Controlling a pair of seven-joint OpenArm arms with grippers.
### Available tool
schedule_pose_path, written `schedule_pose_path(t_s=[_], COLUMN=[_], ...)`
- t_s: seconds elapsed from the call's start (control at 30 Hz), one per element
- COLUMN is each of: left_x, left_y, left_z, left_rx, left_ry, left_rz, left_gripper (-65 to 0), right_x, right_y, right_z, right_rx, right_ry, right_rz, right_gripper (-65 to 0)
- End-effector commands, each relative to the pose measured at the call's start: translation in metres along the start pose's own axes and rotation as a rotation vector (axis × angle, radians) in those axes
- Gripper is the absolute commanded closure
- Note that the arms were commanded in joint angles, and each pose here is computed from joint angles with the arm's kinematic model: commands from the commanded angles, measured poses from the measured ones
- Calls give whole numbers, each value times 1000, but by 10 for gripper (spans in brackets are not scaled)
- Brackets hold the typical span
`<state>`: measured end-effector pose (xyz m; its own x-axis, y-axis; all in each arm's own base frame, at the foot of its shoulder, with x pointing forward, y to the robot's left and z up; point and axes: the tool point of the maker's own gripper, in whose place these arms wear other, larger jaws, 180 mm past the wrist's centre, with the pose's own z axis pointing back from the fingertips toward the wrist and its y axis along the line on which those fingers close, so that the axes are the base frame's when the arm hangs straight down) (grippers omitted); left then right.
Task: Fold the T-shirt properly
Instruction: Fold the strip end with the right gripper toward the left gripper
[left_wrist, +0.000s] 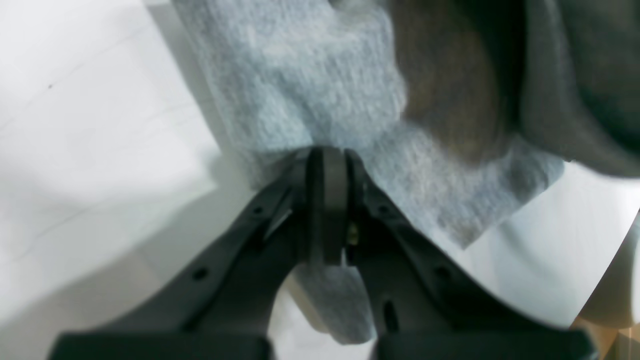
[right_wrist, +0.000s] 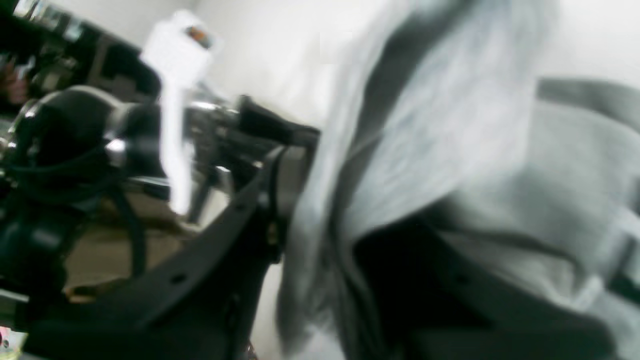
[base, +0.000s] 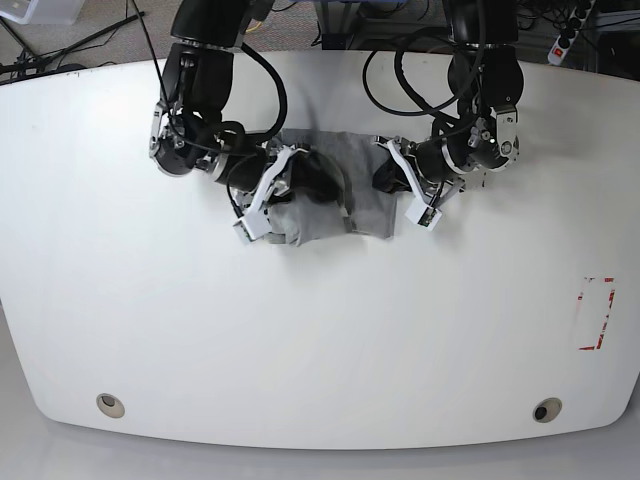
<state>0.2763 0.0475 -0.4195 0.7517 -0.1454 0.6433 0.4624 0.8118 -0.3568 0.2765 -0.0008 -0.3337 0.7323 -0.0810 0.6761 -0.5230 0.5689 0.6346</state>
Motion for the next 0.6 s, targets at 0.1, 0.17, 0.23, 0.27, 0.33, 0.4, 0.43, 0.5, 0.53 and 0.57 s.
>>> schedule_pose_path(t_s=[0.1,0.17,0.23,0.27,0.33,0.4,0.43,0.5,0.53,0.57], left_x=[-10,-9,-8,-8,-4,5,9,21,27,34], left_y=[4,4,4,4,5,10,11,12,11,11], left_z=[1,1,1,1,3,11,13,21,25,30], left_rx=[24,23,22,23,27,51,58,73,80,89], left_ry=[55,53,52,51,41,10,-5,-37,-55,-75], left_rz=[-13,-14,-16,-15,-22,-27,-29,-51,-64,-82], left_gripper=[-22,-22,-22,-22,-22,-22,-22,-22,-22,-22], right_x=[24,26,26,26,26,31,30,33,35,37], right_y=[31,36,37,36,35,34,34,38,41,44], right_z=[-19,-22,-23,-23,-21,-12,-8,2,6,9], right_rx=[96,102,104,101,98,101,101,120,128,133], right_ry=[-79,-94,-93,-93,-92,-105,-104,-119,-130,-137], right_rz=[21,-12,-19,-22,-19,-5,1,14,22,31], right_gripper=[-195,-301,-374,-401,-430,-430,-430,-430,-430,-430])
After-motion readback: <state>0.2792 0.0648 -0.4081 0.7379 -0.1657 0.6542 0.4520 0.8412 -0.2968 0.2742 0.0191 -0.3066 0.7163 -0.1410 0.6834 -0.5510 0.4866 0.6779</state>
